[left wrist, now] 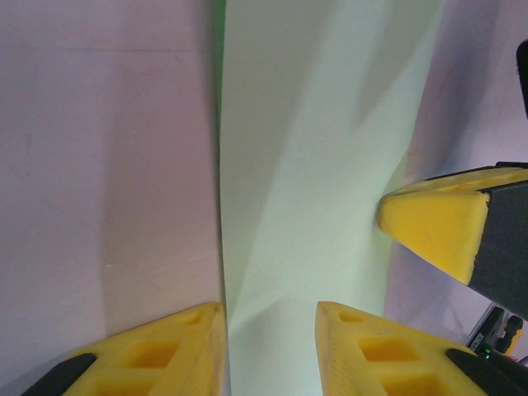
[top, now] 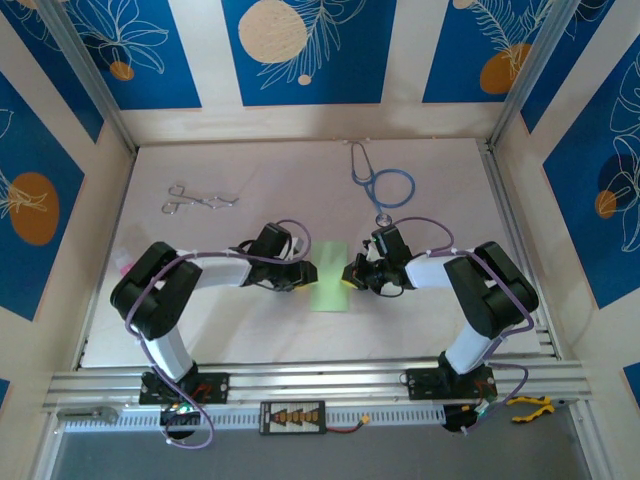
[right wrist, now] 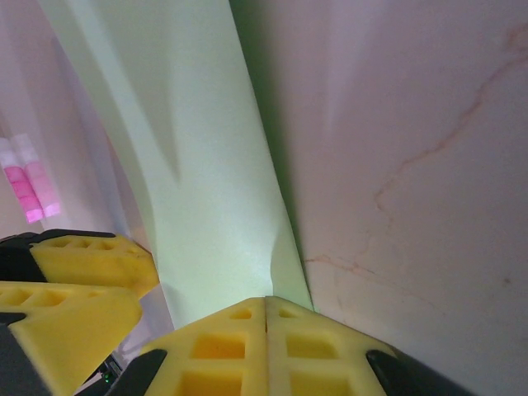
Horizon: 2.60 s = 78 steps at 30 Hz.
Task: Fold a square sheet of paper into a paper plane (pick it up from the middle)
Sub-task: Third fold the triangle at the center of the table.
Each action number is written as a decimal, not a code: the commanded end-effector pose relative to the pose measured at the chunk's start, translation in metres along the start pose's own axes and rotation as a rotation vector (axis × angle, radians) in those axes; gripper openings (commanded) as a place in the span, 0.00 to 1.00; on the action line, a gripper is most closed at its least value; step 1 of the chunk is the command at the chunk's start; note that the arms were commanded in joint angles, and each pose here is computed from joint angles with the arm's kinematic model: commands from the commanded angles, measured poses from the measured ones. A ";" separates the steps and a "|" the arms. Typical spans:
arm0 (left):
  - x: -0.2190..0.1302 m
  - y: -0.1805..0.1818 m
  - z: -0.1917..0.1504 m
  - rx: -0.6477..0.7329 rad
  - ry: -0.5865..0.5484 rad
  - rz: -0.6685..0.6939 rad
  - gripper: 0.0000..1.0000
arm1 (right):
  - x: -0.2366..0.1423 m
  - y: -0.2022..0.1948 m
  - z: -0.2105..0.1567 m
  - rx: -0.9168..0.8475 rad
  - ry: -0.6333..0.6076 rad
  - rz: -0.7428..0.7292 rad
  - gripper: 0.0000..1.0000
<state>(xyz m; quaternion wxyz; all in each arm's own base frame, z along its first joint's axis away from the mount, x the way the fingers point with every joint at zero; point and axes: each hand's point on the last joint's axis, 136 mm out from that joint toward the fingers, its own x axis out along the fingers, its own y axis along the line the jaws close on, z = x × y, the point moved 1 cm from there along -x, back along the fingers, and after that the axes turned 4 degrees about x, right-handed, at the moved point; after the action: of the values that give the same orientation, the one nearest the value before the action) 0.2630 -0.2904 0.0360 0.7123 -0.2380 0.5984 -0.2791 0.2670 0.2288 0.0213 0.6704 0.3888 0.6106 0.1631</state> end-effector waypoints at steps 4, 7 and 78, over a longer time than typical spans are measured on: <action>0.004 0.003 -0.004 0.029 0.024 0.050 0.35 | 0.003 -0.020 -0.009 0.048 0.038 -0.077 0.03; 0.007 0.001 -0.005 0.025 0.033 0.033 0.35 | 0.003 -0.020 -0.008 0.046 0.039 -0.077 0.03; -0.021 -0.020 0.011 -0.245 -0.121 -0.080 0.00 | -0.064 0.051 0.002 -0.346 -0.257 -0.085 0.43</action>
<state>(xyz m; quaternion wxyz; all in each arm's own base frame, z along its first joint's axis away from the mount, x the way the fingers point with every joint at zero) 0.2702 -0.2894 0.0566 0.7121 -0.3324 0.5783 -0.2191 0.2716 0.2267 0.0920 0.7531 0.3204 0.5375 0.2032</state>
